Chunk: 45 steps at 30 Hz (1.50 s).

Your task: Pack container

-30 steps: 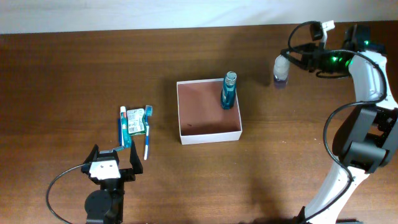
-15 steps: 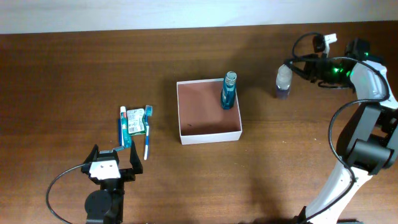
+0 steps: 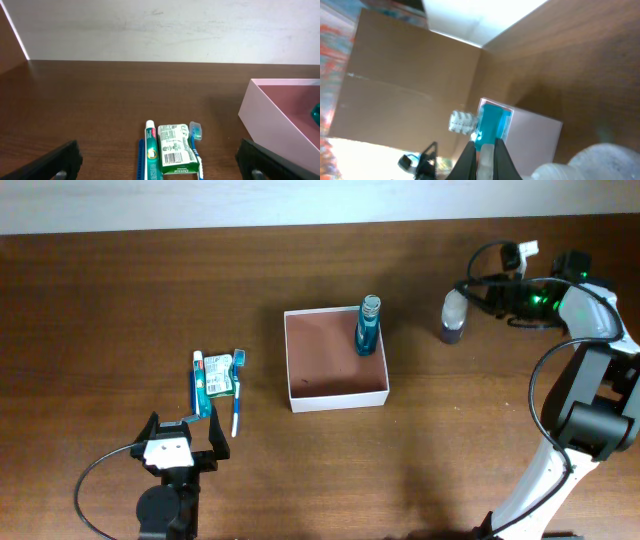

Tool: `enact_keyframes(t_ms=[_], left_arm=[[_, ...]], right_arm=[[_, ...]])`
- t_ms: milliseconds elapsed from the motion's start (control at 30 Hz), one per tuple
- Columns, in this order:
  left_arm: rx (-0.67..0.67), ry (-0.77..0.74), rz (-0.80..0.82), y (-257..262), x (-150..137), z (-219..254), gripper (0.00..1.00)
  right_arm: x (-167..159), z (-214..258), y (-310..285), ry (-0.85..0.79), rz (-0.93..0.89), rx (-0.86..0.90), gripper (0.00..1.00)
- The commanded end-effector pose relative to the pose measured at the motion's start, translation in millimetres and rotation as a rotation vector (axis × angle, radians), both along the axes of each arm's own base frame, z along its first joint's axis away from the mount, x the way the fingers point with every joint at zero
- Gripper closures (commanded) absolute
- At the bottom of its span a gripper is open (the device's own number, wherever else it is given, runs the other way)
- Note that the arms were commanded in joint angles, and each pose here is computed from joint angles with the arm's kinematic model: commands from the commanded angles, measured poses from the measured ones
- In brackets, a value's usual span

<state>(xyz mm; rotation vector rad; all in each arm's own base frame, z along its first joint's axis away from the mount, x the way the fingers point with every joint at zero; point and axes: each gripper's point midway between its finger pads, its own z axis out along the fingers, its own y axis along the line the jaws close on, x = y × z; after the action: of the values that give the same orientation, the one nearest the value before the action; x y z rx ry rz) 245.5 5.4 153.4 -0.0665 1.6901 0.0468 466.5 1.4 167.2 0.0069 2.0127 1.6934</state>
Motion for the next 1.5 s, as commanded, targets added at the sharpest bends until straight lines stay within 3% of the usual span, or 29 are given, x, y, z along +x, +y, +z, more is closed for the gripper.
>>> enact_keyframes(t_ms=[0,433,767,967,1067,1267,1400,1467], left_arm=[[-0.002,0.005,0.01,2,0,-3,0.0],[-0.002,0.005,0.01,2,0,-3,0.0],[-0.002,0.005,0.01,2,0,-3,0.0],[-0.002,0.005,0.01,2,0,-3,0.0],[-0.002,0.005,0.01,2,0,-3,0.0],[-0.002,0.005,0.01,2,0,-3,0.0],[-0.002,0.005,0.01,2,0,-3,0.0],[-0.002,0.005,0.01,2,0,-3,0.0]], right_arm=[[-9,16,3,-0.059,0.013,0.059,0.96],[-12,8,2,-0.042,0.006,0.066,0.96],[-12,6,-32,-0.047,-0.07,0.051,0.94],[-12,0,-37,-0.034,-0.085,0.021,0.85],[-11,-4,-38,-0.025,-0.088,0.0,0.63],[-11,-7,-39,-0.017,-0.093,-0.017,0.3],[-6,-9,-45,0.002,-0.112,-0.027,0.27],[0,-6,-59,0.063,-0.152,0.004,0.36]])
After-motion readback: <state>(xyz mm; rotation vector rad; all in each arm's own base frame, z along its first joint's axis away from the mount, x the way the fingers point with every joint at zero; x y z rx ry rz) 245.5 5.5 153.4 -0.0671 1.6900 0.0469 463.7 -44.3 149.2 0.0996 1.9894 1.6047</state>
